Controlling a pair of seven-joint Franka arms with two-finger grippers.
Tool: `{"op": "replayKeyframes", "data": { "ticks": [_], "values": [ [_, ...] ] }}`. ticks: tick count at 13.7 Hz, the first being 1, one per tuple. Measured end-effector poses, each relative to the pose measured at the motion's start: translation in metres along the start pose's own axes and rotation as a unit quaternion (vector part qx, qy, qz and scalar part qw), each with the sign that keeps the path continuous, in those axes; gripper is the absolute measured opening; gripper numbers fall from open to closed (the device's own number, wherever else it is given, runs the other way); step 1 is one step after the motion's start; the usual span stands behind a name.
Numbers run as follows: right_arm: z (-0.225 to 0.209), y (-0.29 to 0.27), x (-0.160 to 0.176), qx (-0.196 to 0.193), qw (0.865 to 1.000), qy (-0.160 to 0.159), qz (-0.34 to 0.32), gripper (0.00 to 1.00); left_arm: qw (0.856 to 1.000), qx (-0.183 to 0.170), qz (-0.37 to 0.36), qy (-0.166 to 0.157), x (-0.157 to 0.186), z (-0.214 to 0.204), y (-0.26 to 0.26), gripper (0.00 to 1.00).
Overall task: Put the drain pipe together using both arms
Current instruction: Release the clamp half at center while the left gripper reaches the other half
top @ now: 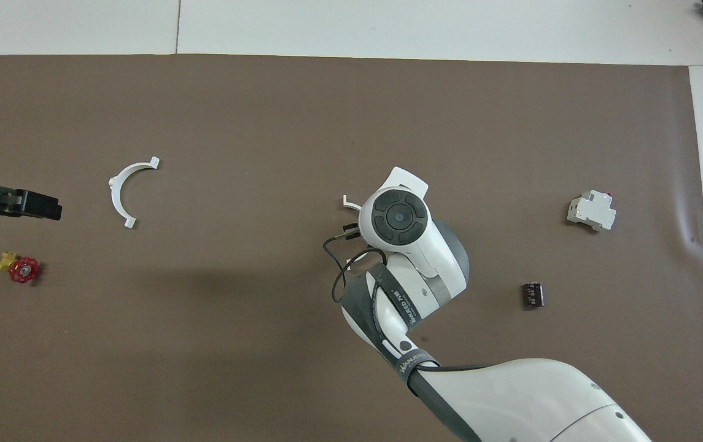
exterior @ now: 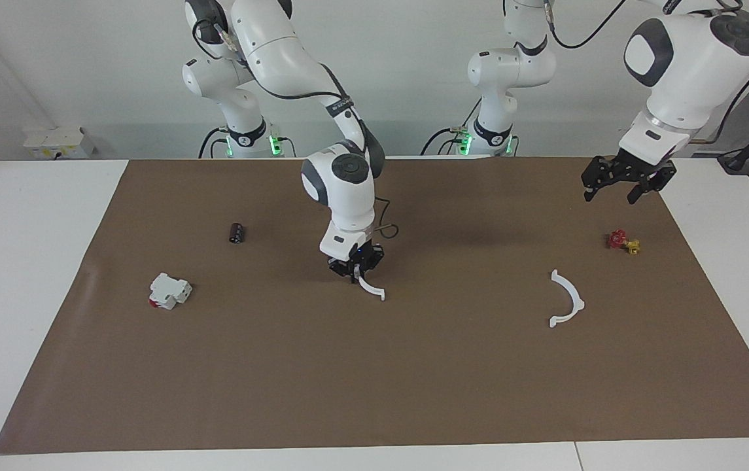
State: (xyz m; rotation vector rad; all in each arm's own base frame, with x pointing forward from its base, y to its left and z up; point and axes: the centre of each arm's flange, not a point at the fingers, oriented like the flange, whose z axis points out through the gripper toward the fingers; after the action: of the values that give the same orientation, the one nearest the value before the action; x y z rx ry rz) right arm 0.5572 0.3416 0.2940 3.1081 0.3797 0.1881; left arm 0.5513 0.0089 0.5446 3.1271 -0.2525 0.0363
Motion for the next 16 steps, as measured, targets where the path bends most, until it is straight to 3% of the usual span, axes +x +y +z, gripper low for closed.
{"op": "replayKeyframes", "data": {
  "ticks": [4,9,12,16],
  "values": [
    [0.001,0.0,0.0,0.0,1.0,-0.001,0.0,0.23,1.0,0.003,0.0,0.012,0.024,0.058,-0.004,0.93],
    [-0.002,-0.001,0.001,0.002,1.0,0.005,-0.001,0.69,0.999,0.008,0.007,0.032,0.042,0.121,-0.007,0.93],
    [-0.028,0.0,0.012,0.01,0.999,0.029,0.02,0.99,0.999,0.01,0.031,0.038,0.05,0.156,-0.008,0.93],
    [-0.097,0.058,0.029,0.012,0.994,0.048,0.096,1.0,0.997,0.001,0.063,0.039,0.061,0.203,-0.017,0.93]
  ]
}}
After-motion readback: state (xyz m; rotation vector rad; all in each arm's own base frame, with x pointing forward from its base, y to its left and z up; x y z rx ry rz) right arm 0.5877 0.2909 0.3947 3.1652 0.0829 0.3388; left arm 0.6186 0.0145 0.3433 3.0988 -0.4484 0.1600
